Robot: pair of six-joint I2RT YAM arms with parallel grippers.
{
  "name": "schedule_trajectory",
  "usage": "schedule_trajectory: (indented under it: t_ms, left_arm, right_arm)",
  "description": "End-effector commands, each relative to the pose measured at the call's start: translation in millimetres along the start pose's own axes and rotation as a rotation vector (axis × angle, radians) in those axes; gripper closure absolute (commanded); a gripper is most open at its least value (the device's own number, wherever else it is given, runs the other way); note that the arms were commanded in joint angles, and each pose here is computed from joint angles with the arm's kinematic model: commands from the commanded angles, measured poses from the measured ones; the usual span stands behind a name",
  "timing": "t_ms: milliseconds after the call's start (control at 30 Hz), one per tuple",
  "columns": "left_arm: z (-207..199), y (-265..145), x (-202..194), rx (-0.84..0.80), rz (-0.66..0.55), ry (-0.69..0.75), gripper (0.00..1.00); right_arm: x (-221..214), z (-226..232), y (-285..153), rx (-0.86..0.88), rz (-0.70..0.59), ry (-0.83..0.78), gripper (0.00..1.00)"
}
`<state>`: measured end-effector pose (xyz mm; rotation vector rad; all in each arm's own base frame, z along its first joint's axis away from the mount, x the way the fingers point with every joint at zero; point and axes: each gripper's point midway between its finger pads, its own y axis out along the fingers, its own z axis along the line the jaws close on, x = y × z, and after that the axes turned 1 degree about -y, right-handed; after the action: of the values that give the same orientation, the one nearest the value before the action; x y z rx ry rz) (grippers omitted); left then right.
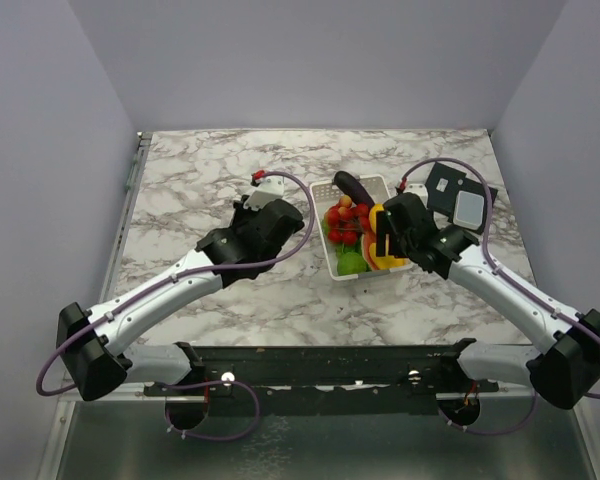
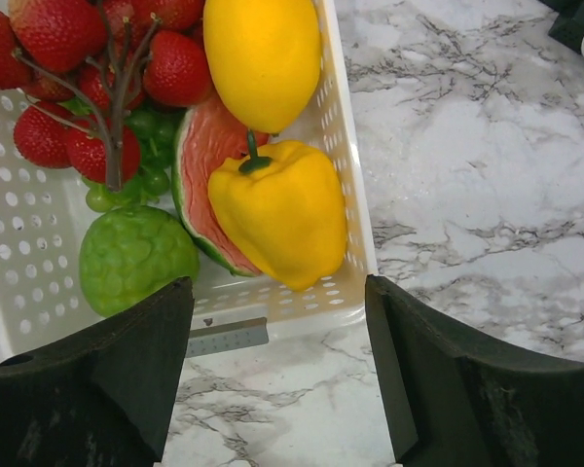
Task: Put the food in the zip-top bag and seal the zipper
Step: Pick up the fake vegetable from the bin.
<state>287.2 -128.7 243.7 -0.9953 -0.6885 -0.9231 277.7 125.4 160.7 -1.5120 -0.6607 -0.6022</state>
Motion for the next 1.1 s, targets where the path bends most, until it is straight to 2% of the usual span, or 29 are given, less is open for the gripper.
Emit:
schedule_trajectory:
  t_ms: [0,767,1067]
  left_arm:
    - [-2,-3,2,-0.044,-0.021,-0.037,1.0]
    - [-6,-2,-8,-0.082,-0.022,-0.053,1.0]
    - [-8,0,-10,-0.089,-0.015,-0.05,1.0]
  right_arm:
    - [-18,4,17,0.024,0.073,-0.026,0.23]
    - [-38,7,77,-0.024,0.168,-0.032,0.17]
    - [-47,4,95,-0.058,0.194,-0.048,0.05]
